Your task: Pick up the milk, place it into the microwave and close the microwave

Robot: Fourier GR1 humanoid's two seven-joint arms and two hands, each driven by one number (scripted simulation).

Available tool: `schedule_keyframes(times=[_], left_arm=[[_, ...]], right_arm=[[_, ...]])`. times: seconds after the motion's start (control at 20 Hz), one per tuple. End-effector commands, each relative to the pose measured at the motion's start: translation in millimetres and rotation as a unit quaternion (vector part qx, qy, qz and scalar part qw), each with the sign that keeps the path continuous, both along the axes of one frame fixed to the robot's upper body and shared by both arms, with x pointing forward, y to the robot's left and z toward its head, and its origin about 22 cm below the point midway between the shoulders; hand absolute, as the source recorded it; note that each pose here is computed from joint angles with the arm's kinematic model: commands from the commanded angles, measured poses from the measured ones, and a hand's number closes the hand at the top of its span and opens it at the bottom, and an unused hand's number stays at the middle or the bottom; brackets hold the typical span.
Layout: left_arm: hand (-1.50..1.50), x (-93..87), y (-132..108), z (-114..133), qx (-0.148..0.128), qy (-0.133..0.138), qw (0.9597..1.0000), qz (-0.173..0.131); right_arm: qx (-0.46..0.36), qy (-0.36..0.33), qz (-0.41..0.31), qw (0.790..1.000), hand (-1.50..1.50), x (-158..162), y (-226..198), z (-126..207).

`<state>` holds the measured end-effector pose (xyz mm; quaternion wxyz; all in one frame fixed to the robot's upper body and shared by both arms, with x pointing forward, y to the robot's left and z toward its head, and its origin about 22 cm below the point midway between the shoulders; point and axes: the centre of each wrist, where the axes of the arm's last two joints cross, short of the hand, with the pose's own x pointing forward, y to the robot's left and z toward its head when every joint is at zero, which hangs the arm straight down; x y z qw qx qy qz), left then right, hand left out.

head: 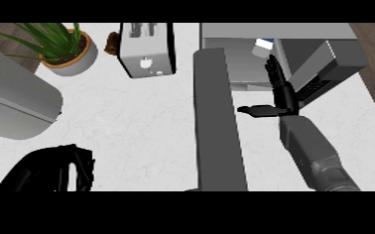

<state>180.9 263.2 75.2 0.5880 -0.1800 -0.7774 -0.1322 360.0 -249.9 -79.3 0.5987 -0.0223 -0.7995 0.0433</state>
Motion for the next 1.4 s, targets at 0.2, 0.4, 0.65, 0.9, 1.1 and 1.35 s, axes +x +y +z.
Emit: schedule_keyframes(times=[0.2, 0.4, 0.65, 0.9, 1.1, 1.35], left_arm=[[1.5, 14.0, -32, 4, 0.021, 0.006, 0.9989, -0.042], [1.5, 21.7, -36, -12, 0.041, 0.006, 0.9979, -0.05], [1.5, 54.9, -99, -3, 0.064, -0.016, 0.9944, -0.082], [1.5, 72.4, -135, -18, 0.101, -0.006, 0.9893, -0.106], [1.5, 63.0, -163, -49, 0.151, 0.01, 0.9775, -0.147], [1.5, 70.9, -186, -96, 0.177, 0.021, 0.9733, -0.145]], right_arm=[[0.003, 0.002, 0.022, 1.0, -1.5, -59, -24, -46], [0.016, 0.012, -0.002, 1.0, -1.5, -86, -18, -59], [0.02, 0.014, -0.012, 1.0, -1.5, -105, -51, -52], [0.008, 0.008, 0.001, 1.0, -1.5, -135, -76, -41], [0.01, -0.006, -0.009, 1.0, -1.5, -168, -86, -35], [-0.023, -0.033, 0.013, 0.999, -1.5, -188, -102, -13]])
